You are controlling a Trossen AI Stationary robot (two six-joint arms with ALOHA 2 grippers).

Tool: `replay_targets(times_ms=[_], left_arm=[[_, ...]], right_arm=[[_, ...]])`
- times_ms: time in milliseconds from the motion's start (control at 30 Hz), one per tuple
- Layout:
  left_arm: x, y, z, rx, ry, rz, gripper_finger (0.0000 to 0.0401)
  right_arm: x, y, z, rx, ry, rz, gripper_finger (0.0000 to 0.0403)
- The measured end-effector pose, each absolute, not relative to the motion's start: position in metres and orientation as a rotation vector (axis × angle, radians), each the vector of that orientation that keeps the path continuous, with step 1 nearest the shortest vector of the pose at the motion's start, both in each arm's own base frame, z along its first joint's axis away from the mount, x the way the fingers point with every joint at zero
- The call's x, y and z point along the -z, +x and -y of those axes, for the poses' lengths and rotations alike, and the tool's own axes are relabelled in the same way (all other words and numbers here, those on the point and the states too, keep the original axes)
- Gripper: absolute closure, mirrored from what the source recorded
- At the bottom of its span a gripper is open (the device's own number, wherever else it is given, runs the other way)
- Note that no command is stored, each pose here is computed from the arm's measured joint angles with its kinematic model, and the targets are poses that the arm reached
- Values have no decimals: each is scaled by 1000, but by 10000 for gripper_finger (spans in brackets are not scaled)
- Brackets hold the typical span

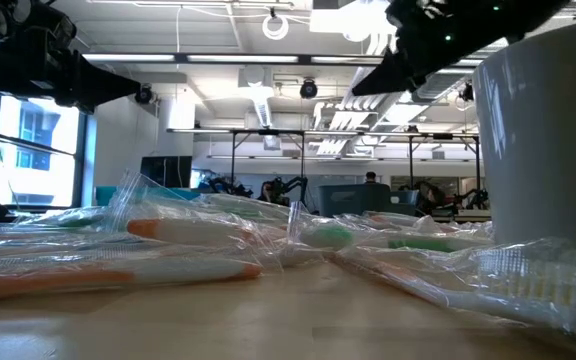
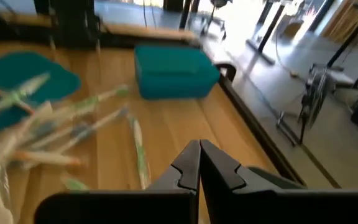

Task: Pick & Place Toothbrushes
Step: Put the green toothbrush into the blue bin

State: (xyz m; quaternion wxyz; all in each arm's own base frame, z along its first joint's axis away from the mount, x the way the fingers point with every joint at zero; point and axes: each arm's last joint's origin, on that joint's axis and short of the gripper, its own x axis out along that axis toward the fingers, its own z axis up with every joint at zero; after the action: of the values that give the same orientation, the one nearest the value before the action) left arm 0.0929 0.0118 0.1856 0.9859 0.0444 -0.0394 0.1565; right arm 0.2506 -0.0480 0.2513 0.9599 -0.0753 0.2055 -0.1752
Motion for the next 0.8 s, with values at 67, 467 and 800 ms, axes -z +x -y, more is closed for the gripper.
replay_targets(times_ms=[67, 467, 800], left_arm=[[-186, 93, -12, -314, 89, 79, 401], [-186, 93, -12, -314, 89, 79, 401], [-186, 93, -12, -314, 89, 79, 401]], right_arm=[[-251, 257, 53, 349, -162, -483, 400], [-231, 289, 77, 180, -73, -595, 400], [-222, 316, 82, 134, -80, -460, 400]])
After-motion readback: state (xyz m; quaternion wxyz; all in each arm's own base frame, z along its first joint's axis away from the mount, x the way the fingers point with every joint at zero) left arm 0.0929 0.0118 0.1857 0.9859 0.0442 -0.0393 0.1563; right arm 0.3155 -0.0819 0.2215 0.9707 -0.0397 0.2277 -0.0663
